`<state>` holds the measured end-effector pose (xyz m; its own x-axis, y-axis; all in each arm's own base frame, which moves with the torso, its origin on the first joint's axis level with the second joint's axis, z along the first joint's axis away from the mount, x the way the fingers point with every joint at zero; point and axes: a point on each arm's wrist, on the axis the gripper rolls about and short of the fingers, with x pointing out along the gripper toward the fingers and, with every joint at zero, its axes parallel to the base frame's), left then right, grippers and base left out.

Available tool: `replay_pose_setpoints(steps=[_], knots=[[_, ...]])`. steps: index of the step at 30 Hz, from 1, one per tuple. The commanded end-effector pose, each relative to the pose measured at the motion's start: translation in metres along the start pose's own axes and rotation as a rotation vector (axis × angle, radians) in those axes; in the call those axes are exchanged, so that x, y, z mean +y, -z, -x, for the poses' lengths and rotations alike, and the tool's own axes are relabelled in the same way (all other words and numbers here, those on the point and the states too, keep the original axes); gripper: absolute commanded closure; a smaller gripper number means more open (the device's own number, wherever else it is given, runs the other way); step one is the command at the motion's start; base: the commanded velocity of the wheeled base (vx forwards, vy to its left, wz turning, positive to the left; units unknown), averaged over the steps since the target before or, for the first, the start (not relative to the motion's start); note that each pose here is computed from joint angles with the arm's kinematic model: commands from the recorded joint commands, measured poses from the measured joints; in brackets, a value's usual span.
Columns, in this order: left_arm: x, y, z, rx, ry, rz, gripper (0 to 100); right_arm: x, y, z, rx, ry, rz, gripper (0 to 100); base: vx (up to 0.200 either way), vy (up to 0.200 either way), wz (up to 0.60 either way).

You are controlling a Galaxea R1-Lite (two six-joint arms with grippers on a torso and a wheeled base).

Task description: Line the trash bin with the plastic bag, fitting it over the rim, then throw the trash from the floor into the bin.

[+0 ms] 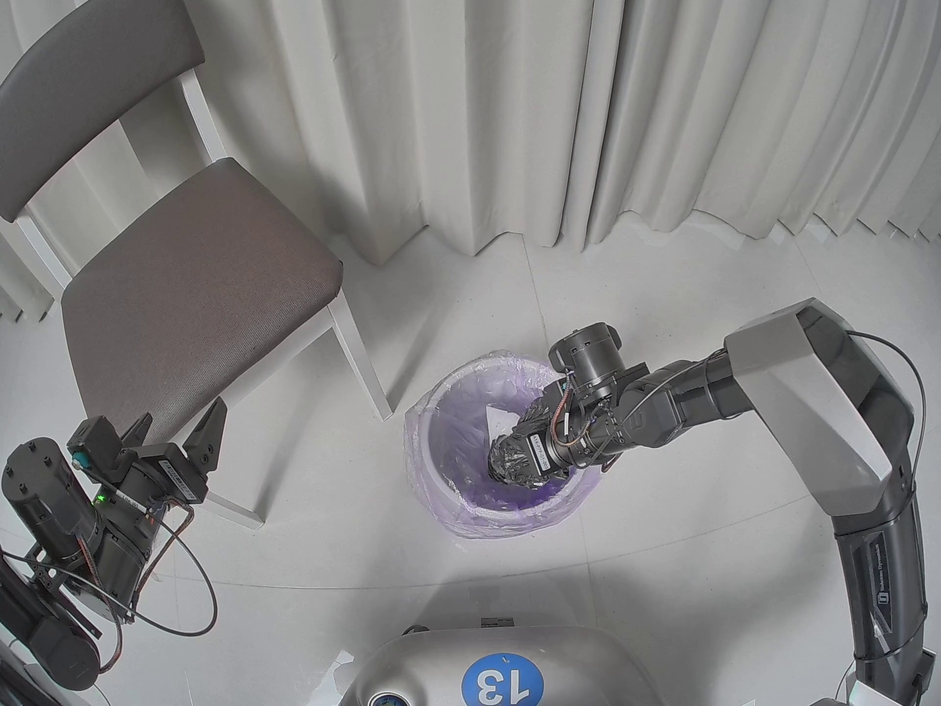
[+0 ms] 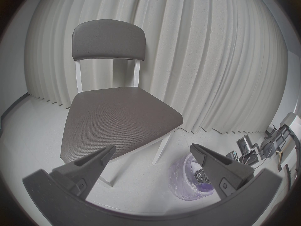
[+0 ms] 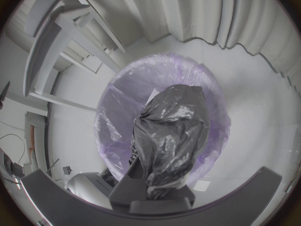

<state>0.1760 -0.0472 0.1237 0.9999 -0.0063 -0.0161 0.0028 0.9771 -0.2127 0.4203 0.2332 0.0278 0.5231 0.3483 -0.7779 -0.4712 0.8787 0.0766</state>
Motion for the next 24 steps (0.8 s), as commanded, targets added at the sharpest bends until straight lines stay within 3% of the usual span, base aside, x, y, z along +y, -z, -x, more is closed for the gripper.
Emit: replay_pose_setpoints(steps=[1,8,17,24], knots=[[0.001,0.002,0.003,0.010,-0.002,-0.001,0,-0.006,0.003,-0.028,0.039,0.012,0.022,100,0.000,0.000,0.00],[0.002,0.002,0.003,0.010,-0.004,-0.003,0,-0.003,-0.004,-0.045,0.065,0.041,0.064,100,0.000,0.000,0.00],[0.001,0.002,0.003,0.010,-0.002,-0.001,0,-0.001,-0.003,-0.045,0.072,0.082,0.185,100,0.000,0.000,0.00],[0.001,0.003,0.003,0.013,-0.002,-0.002,0,0.006,-0.009,-0.039,0.048,0.079,0.205,100,0.000,0.000,0.00]])
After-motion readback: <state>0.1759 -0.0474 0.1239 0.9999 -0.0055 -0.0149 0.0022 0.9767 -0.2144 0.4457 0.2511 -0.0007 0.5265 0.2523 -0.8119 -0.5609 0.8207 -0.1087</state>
